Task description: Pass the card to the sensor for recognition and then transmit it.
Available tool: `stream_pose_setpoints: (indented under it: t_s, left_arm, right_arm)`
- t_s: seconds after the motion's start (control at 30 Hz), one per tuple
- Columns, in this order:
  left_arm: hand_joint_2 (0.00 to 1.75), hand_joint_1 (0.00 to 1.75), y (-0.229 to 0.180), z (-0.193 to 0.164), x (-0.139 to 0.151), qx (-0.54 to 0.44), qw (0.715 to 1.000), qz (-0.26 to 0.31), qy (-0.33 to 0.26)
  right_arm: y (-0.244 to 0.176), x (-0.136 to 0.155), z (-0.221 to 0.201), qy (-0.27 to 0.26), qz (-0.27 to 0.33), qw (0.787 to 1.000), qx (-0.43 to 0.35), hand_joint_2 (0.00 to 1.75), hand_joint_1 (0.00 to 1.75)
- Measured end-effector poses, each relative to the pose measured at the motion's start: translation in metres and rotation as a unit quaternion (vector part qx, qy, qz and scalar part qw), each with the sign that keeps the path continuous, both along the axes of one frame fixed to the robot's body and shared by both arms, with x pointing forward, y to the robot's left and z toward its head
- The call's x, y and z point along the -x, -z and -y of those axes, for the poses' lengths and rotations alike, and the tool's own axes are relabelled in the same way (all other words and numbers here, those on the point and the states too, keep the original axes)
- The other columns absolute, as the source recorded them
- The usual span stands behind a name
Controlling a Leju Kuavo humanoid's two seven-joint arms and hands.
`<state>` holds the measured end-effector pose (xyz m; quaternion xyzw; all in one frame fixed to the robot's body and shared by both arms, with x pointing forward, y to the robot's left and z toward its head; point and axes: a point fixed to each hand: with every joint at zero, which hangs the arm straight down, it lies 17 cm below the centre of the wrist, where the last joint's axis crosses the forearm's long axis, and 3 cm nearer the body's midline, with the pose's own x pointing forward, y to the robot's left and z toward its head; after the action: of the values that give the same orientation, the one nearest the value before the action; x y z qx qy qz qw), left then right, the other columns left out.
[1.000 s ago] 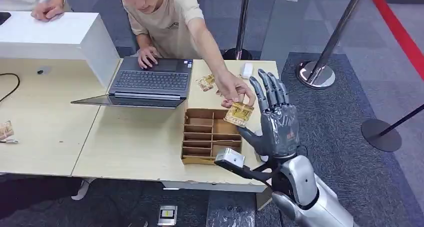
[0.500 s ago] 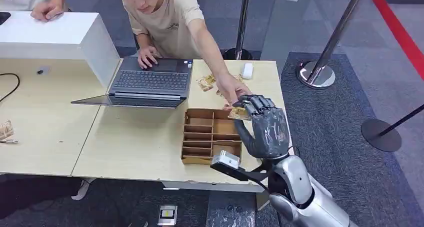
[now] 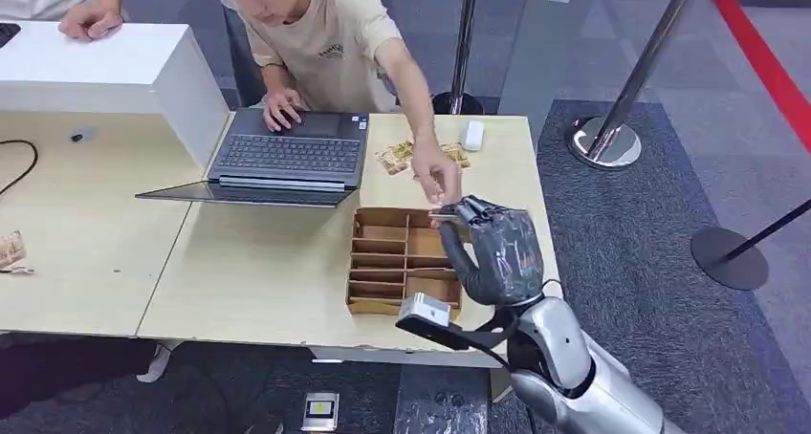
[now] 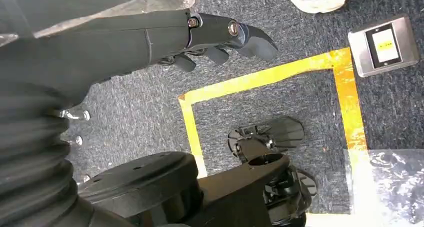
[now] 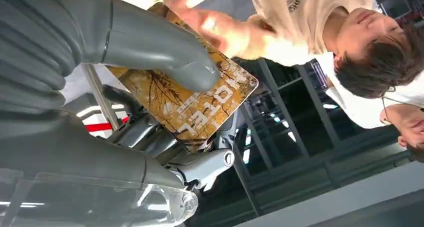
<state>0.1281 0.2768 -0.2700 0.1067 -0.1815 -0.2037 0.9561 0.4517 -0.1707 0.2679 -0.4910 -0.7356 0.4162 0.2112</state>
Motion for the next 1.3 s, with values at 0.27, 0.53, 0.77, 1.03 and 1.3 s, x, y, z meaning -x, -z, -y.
stream_pose_setpoints:
  t_s: [0.27, 0.53, 0.77, 1.03, 1.3]
  left_arm:
    - [1.75, 0.00, 0.000, 0.000, 0.000, 0.000, 1.000, 0.000, -0.003]
    - [1.75, 0.00, 0.000, 0.001, 0.001, 0.001, 1.000, 0.000, -0.002]
    - [1.75, 0.00, 0.000, 0.001, 0.000, 0.002, 1.000, 0.003, -0.001]
    - [1.75, 0.00, -0.001, 0.002, -0.002, 0.001, 1.000, 0.005, 0.000]
    - [1.75, 0.00, -0.001, 0.003, -0.002, 0.001, 1.000, 0.006, -0.003]
  right_arm:
    - [0.000, -0.002, 0.024, -0.026, -0.050, 0.985, -0.166, 1.75, 1.75]
    - [0.059, -0.036, 0.093, -0.025, -0.184, 0.922, -0.339, 1.75, 1.75]
    - [0.106, -0.052, 0.140, 0.037, -0.230, 0.903, -0.360, 1.75, 1.75]
    - [0.155, -0.063, 0.182, 0.090, -0.271, 0.888, -0.361, 1.75, 1.75]
    - [0.216, -0.051, 0.208, 0.140, -0.325, 0.865, -0.356, 1.75, 1.75]
